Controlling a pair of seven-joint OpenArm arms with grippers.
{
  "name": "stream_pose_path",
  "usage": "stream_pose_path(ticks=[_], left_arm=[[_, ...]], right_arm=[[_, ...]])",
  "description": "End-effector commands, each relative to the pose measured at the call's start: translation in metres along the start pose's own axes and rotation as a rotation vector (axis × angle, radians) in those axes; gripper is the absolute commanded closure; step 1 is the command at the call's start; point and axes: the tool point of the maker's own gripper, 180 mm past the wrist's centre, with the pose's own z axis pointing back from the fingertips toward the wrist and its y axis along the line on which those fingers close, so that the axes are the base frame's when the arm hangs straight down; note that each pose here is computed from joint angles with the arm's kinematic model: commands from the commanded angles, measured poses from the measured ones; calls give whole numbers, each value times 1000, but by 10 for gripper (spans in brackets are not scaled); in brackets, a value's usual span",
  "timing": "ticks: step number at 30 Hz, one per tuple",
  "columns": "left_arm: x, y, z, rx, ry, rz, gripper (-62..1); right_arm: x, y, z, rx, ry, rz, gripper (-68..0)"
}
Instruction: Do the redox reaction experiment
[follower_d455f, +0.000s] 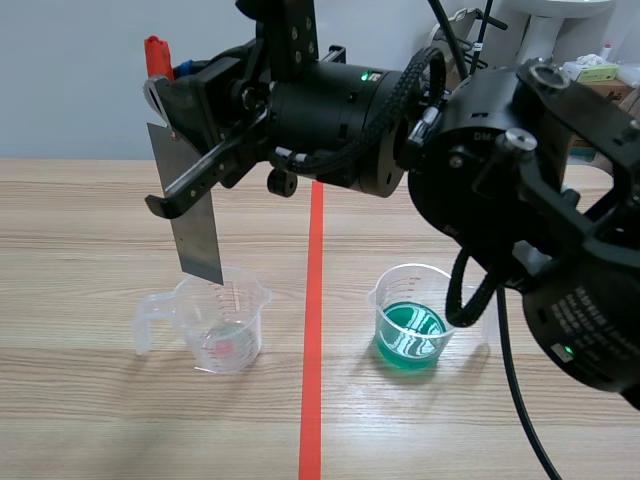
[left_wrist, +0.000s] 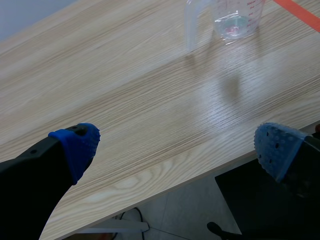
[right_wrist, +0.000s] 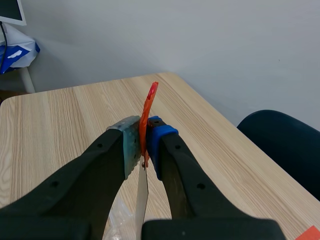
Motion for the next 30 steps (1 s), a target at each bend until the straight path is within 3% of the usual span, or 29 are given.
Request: stream_pose_path(ticks=[1,19,30], left_arm=[[9,0,-3,4,-36,8,-623],[9,0,-3,4,-36,8,-623],[9,0,-3,4,-36,8,-623]], right_arm=[[18,-3,1,-7,-57,15,-7],[17,-3,2,-7,-56,17,-7],[26,-4,18,-1,-83,73,-7]])
